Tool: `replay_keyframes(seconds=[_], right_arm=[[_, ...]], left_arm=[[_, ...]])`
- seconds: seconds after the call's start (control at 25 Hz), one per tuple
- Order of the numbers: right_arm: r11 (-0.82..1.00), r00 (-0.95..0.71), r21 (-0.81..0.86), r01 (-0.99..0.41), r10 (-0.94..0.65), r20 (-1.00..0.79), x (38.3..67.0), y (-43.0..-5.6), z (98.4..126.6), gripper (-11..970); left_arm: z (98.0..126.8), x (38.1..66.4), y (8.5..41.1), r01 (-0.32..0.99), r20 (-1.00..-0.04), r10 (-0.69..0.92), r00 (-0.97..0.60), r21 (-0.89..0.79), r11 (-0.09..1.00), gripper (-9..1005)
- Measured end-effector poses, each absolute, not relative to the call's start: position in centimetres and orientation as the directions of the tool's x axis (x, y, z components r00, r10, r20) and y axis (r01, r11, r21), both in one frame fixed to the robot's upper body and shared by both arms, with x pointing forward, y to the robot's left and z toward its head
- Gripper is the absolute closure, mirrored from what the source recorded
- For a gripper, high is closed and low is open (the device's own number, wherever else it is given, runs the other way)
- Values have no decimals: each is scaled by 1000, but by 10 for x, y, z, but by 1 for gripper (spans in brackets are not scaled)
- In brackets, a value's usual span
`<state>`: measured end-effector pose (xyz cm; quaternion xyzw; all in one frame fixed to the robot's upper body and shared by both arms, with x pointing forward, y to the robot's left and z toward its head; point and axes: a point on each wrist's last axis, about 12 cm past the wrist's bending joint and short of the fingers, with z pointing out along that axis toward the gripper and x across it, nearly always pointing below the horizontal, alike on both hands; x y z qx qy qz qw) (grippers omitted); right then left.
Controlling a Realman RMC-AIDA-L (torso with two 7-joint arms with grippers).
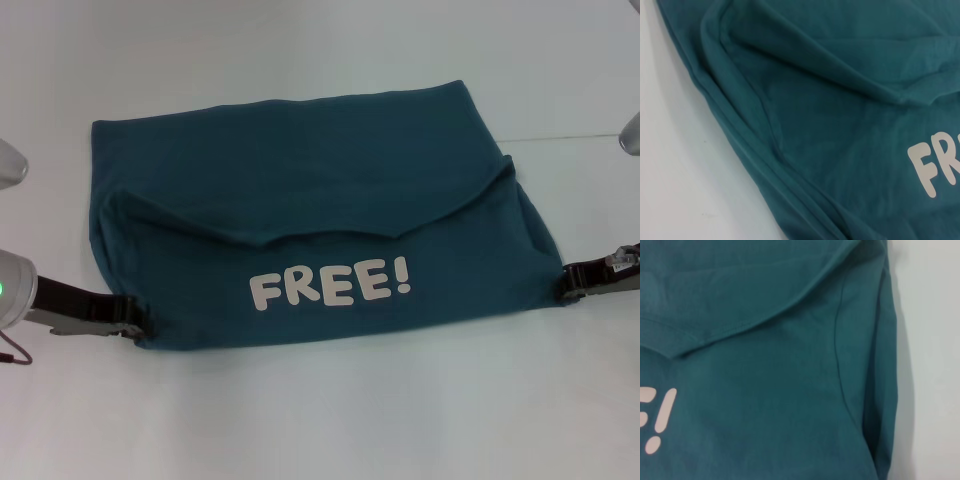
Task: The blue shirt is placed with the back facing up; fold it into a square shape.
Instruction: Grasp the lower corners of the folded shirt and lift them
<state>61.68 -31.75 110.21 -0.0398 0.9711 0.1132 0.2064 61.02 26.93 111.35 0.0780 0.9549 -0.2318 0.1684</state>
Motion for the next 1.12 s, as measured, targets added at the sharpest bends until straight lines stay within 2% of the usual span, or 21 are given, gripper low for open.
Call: replay_keyframes(seconds=[0.36, 0.76, 1.12], right_arm=[[950, -899, 247, -189, -66, -434, 617, -316, 1111, 867], [878, -899, 268, -396, -311, -309, 595, -304, 1137, 868], [778, -858, 365, -511, -489, -158, 562, -292, 1139, 868]], left_arm=[[1114, 609, 272, 239, -347, 91, -933, -413, 879, 892], [1133, 599, 292, 253, -265, 145, -953, -439, 862, 892], [1130, 570, 303, 259, -106, 237, -966, -469, 844, 892]])
